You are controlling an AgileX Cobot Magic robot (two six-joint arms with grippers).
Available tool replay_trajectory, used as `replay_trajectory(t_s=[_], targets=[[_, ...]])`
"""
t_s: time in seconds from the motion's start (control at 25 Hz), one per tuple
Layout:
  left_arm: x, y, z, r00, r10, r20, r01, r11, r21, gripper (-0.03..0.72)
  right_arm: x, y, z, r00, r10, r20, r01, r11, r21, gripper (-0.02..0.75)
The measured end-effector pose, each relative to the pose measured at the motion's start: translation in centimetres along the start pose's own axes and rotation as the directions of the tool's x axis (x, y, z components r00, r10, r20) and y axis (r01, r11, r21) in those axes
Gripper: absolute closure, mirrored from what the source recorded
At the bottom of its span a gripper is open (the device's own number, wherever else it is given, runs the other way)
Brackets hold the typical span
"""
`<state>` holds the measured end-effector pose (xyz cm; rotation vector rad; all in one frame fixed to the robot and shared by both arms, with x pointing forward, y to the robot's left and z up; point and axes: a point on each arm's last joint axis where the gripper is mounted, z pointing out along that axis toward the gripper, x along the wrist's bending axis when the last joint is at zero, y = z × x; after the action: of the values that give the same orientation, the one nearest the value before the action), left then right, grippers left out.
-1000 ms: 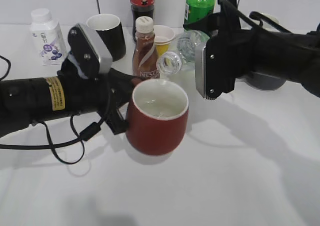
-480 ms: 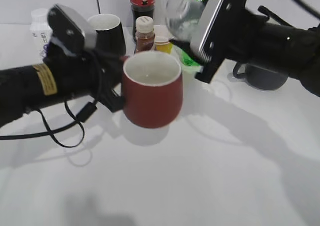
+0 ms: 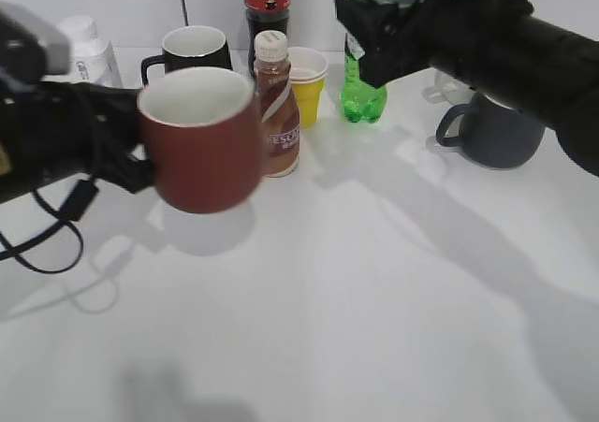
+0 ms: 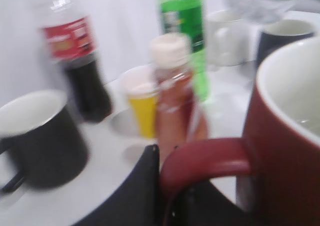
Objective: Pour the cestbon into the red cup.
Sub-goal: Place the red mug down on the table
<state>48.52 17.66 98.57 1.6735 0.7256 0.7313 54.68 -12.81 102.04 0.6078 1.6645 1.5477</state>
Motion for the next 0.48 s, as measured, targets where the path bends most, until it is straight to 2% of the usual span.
replay_trajectory(t_s=[0.2,0.36,0.48], targets=[[1.7,-0.8,-0.9,0.986,-0.107,-0.128,0.109,0.994,0.012,0.647,-0.5,-1.5,-0.1,0.992,0.102,0.069,-0.112,0.981,0.157,0.259],[2.6,-1.0,-1.1,0.977,-0.09,-0.192,0.095,0.995,0.019,0.647,-0.6,-2.1,-0.2,0.987,0.131,0.097,-0.149,0.968,0.204,0.259],[3.4,-1.4,-1.0,0.959,-0.072,-0.272,0.077,0.997,0.009,0.647,-0.4,-3.5,0.2,0.985,0.139,0.099,-0.159,0.961,0.228,0.259]])
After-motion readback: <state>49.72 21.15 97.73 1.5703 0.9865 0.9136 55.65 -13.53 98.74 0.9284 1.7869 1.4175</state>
